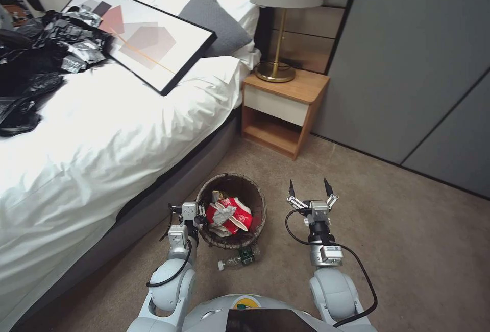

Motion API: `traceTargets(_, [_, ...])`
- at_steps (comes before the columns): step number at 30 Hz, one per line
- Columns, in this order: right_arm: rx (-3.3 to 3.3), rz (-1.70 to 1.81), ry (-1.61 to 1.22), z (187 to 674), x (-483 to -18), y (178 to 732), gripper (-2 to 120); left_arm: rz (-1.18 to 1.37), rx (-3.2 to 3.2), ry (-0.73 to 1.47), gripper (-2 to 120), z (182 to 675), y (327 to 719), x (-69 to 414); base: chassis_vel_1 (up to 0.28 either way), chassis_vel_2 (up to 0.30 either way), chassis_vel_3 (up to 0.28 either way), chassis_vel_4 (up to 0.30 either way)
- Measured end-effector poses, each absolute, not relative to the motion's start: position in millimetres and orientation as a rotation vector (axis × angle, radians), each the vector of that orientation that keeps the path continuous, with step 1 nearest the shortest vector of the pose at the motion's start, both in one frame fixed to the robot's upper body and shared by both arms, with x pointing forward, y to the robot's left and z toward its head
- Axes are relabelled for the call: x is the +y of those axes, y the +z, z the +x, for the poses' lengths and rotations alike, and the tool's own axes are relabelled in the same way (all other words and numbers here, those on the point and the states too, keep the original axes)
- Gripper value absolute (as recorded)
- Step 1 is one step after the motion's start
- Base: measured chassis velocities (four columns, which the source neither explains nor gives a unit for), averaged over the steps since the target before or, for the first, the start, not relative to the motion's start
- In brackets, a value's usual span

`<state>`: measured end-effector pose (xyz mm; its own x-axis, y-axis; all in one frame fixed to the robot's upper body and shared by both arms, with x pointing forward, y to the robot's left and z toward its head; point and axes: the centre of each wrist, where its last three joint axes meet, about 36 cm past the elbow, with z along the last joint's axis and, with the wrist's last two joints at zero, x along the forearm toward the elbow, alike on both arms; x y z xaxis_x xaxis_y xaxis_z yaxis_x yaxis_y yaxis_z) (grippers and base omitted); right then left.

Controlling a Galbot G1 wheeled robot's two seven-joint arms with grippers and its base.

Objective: Pick up the trash bin, then pick up the garbage from the floor and place it into the trash bin.

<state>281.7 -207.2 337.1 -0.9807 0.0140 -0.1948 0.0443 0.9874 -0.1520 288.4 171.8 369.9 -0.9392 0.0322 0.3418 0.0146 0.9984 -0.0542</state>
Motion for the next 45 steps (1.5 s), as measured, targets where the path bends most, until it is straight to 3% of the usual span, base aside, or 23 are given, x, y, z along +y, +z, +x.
traceTargets(29, [2.926, 0.039, -0.236, 285.1, -207.9, 341.3, 100, -0.039, -2.793, 0.069, 5, 287.6, 370.7, 171.1, 0.086, 0.091, 0.088, 0.089])
traceTargets(45, [2.936, -0.019, -0.299, 288.3, -221.3, 341.0, 100, -0.042, -2.793, 0.071, 5, 287.2, 369.7, 170.1, 0.016, 0.011, 0.013, 0.013])
